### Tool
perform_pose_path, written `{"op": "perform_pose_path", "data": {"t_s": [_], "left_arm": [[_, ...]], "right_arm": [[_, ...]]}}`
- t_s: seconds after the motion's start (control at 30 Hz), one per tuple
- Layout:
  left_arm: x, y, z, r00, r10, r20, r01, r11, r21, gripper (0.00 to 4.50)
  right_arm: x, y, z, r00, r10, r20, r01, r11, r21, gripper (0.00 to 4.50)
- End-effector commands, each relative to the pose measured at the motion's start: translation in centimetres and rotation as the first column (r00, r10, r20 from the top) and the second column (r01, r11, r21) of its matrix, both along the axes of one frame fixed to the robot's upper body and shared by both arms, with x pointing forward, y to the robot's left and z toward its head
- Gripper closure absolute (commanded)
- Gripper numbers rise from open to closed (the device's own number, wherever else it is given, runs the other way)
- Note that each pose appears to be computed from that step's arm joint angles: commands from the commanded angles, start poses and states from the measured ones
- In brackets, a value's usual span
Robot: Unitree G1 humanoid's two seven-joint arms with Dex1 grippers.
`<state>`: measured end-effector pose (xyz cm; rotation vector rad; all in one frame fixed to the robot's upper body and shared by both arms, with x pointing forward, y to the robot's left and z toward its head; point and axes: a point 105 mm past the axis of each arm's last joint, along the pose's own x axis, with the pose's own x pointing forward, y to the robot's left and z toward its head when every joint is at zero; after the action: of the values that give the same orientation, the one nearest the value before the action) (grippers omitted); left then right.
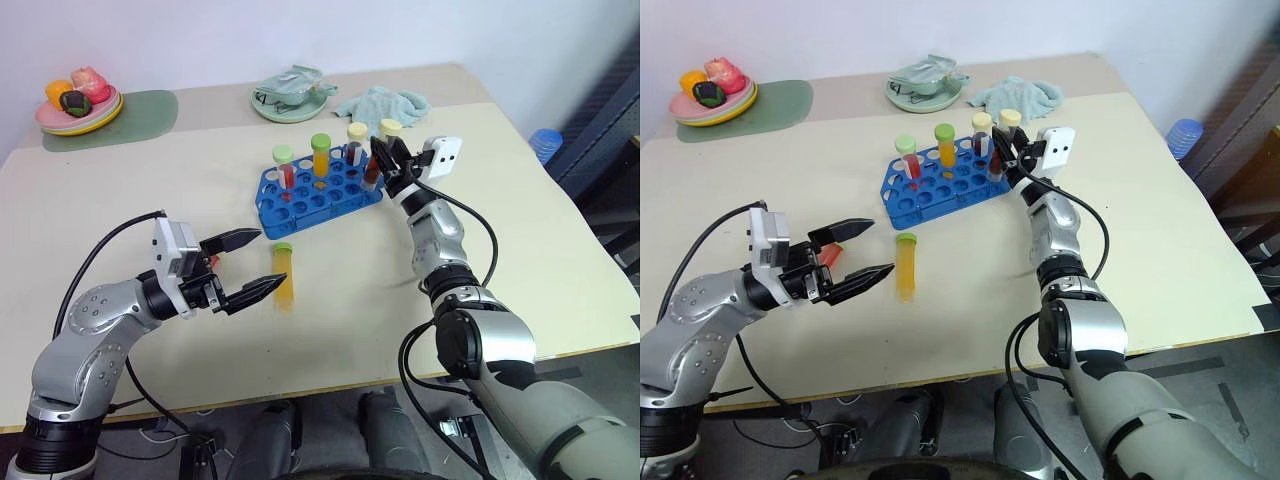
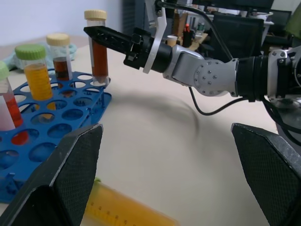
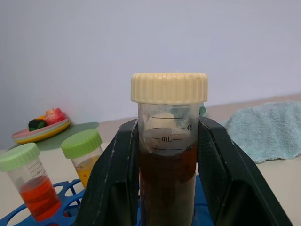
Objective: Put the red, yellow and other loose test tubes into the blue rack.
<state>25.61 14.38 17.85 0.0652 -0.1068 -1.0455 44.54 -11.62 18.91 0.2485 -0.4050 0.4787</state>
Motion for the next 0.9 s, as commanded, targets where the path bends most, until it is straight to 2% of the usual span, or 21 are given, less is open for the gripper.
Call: {"op": "perform_pose_path", "data": {"t_s": [0.03, 0.4, 0.53, 0.67, 0.77, 0.9], "left_arm": [[-0.5, 0.0, 1.1, 0.999, 0.007, 0.039, -0.006, 1.0, -0.014, 0.0], [-0.8, 0.1, 1.2, 0.999, 0.03, 0.031, -0.03, 0.999, -0.02, 0.0], [-0.8, 0.3, 1.2, 0.999, 0.036, 0.032, -0.036, 0.999, -0.019, 0.0], [-0.9, 0.3, 1.1, 0.999, 0.035, 0.032, -0.035, 0.999, -0.02, 0.0], [-0.9, 0.3, 1.1, 0.999, 0.032, 0.032, -0.031, 0.999, -0.021, 0.0], [-0.9, 0.2, 1.1, 0.999, 0.028, 0.03, -0.027, 0.999, -0.022, 0.0]], "right_arm": [[0.4, 0.1, 1.2, 0.999, -0.043, 0.023, 0.043, 0.999, 0.014, 2.88], [0.6, -0.2, 1.0, 0.995, -0.101, 0.014, 0.101, 0.995, 0.011, 2.88], [0.4, -0.3, 0.6, 0.993, -0.112, 0.028, 0.113, 0.993, -0.022, 2.88], [-0.4, 0.2, 0.5, 0.987, -0.119, 0.106, 0.131, 0.984, -0.119, 2.88], [-0.8, 0.6, 0.3, 0.984, -0.113, 0.134, 0.132, 0.982, -0.136, 1.99], [-1.1, 1.1, -0.1, 0.985, -0.105, 0.139, 0.125, 0.983, -0.137, 0.06]]}}
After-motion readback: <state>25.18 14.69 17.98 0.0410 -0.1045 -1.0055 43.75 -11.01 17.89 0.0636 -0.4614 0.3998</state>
